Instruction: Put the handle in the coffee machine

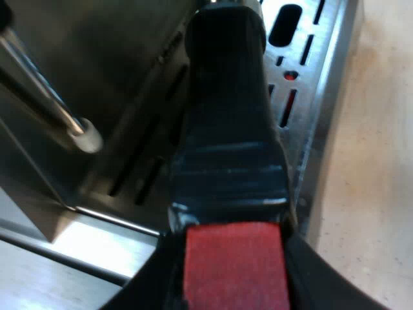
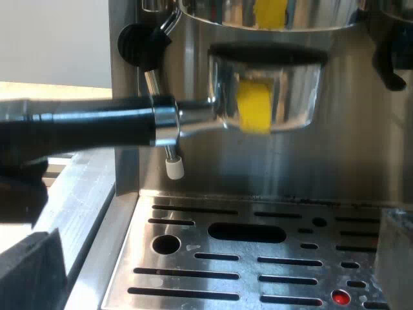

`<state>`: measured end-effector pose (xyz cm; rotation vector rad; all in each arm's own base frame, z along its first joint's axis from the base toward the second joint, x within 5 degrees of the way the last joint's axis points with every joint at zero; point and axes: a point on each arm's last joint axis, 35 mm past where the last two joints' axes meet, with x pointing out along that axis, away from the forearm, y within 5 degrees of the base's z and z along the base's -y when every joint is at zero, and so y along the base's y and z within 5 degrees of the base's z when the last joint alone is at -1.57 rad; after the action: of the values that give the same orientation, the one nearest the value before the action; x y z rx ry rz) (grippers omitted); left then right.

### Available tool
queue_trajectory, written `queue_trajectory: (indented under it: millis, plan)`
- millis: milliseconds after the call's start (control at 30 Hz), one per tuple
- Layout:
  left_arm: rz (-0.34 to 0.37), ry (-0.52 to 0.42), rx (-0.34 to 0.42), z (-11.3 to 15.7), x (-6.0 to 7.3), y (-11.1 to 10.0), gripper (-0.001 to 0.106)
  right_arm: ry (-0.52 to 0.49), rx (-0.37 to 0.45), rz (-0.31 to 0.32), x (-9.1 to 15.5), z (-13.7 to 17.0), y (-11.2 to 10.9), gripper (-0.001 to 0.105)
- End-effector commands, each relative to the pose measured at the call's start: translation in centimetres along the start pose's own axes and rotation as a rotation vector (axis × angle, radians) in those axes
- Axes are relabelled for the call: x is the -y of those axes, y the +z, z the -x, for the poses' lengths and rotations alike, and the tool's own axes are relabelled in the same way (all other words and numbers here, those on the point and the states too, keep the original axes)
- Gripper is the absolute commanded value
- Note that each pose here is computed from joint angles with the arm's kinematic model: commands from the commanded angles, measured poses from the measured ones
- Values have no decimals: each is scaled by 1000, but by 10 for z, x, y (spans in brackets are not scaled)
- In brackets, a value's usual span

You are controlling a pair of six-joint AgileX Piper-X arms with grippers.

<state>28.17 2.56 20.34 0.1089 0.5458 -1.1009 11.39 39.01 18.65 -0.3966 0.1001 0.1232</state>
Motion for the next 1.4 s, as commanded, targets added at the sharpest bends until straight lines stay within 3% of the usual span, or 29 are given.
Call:
queue_trajectory:
  millis: [33, 767, 1133, 1267, 1400]
  plan:
    - [-63, -10, 74, 5, -2, 16, 0, -9, -1, 5, 1, -1, 1, 100]
    - [-114, -11, 114, 5, -5, 23, 0, -9, -1, 3, 1, -1, 1, 100]
    - [-175, 8, 138, 9, -11, 34, 0, -9, -1, 3, 1, -1, 1, 100]
    - [-161, 4, 154, 11, -13, 41, 0, -9, -1, 3, 1, -1, 1, 100]
    - [-97, -26, 185, 12, -12, 45, 0, -9, -1, 3, 1, -1, 1, 100]
